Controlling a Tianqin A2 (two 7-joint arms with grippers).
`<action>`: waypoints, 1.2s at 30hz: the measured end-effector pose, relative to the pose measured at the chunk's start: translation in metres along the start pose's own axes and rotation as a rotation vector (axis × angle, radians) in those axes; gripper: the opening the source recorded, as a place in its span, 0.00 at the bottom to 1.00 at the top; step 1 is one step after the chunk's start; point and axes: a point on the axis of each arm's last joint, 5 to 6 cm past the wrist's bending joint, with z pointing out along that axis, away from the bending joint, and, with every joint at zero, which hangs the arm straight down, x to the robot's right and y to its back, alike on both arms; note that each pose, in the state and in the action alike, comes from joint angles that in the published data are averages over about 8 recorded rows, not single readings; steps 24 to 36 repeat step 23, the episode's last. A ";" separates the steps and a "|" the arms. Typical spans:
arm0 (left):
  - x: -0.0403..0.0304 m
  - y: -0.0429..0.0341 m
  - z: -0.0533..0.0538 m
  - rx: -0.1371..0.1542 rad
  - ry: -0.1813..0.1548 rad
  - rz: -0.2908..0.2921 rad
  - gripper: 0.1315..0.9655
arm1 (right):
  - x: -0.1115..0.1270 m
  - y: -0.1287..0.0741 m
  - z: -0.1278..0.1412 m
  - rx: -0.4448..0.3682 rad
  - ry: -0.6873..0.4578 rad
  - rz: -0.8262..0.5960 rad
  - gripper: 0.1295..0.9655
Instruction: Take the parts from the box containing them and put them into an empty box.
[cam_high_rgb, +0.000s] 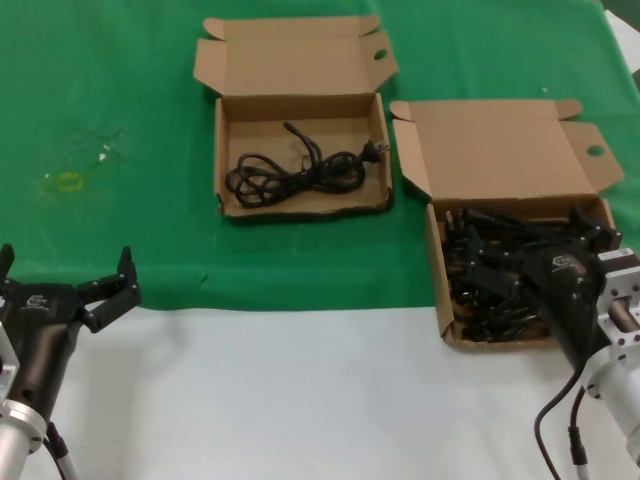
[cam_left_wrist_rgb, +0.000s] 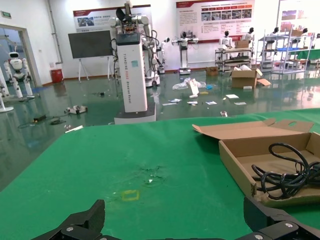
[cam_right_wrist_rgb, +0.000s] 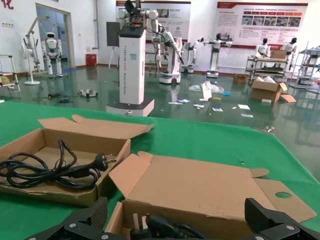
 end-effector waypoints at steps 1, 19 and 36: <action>0.0000 0.0000 0.000 0.000 0.000 0.000 1.00 | 0.000 0.000 0.000 0.000 0.000 0.000 1.00; 0.0000 0.0000 0.000 0.000 0.000 0.000 1.00 | 0.000 0.000 0.000 0.000 0.000 0.000 1.00; 0.0000 0.0000 0.000 0.000 0.000 0.000 1.00 | 0.000 0.000 0.000 0.000 0.000 0.000 1.00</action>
